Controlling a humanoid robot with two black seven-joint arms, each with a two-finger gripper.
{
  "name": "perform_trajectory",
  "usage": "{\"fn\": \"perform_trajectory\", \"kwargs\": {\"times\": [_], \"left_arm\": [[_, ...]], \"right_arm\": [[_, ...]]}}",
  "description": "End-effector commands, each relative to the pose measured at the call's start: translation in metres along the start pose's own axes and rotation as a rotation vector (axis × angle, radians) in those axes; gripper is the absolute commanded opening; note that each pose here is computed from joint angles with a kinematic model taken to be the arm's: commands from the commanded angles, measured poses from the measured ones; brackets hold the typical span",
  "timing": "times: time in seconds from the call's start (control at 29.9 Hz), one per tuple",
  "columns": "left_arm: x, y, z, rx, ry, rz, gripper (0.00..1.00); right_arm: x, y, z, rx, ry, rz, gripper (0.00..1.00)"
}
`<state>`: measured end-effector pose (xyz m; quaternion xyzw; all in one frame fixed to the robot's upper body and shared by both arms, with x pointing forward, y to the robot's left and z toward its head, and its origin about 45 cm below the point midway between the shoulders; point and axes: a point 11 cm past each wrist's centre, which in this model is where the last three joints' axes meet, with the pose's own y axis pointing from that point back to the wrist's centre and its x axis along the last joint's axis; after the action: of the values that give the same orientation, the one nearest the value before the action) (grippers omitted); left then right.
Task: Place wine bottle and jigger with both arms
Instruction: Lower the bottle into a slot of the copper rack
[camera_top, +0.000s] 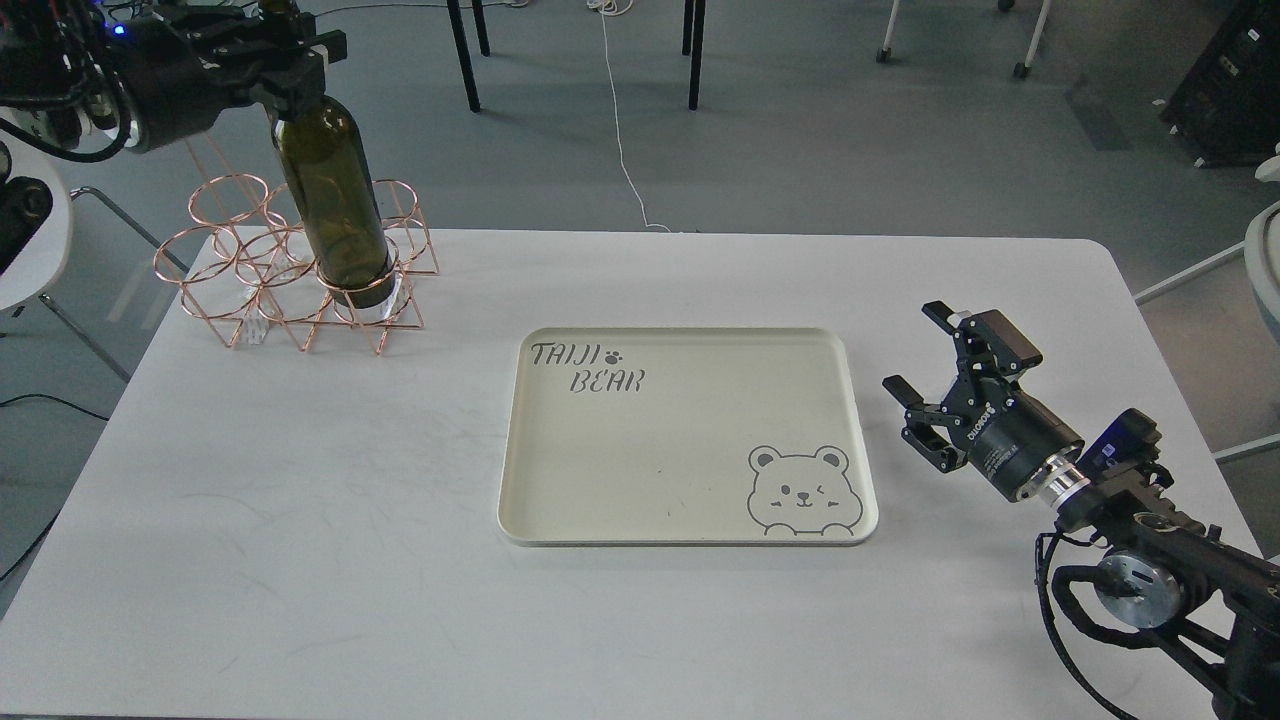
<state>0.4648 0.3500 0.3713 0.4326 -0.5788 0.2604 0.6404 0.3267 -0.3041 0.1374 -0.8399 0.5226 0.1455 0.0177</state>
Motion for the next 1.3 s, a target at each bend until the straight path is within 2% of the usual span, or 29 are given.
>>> {"fn": "perform_trajectory", "kwargs": {"times": [0.0,0.63,0.94,1.04,1.24,1.27], "left_arm": [[-0.009,-0.003,0.0,0.0,0.015,-0.006,0.13],[-0.047,-0.013,-0.002,0.021,0.077,-0.028,0.17],[-0.049,-0.013,-0.002,0.02,0.077,-0.033,0.25],[-0.05,-0.013,-0.002,0.02,0.079,-0.035,0.33],[-0.053,-0.013,-0.001,0.02,0.081,-0.041,0.59],[-0.053,-0.013,-0.001,0.02,0.081,-0.041,0.6]], "right_arm": [[0.0,0.0,0.0,-0.001,0.0,-0.001,0.99],[0.0,0.005,0.006,-0.012,-0.009,0.006,0.99],[0.0,0.005,0.006,-0.012,-0.009,0.006,0.99],[0.0,0.005,0.006,-0.012,-0.009,0.006,0.99],[0.0,0.005,0.006,-0.012,-0.009,0.006,0.99],[0.0,0.005,0.006,-0.012,-0.009,0.006,0.99]]}}
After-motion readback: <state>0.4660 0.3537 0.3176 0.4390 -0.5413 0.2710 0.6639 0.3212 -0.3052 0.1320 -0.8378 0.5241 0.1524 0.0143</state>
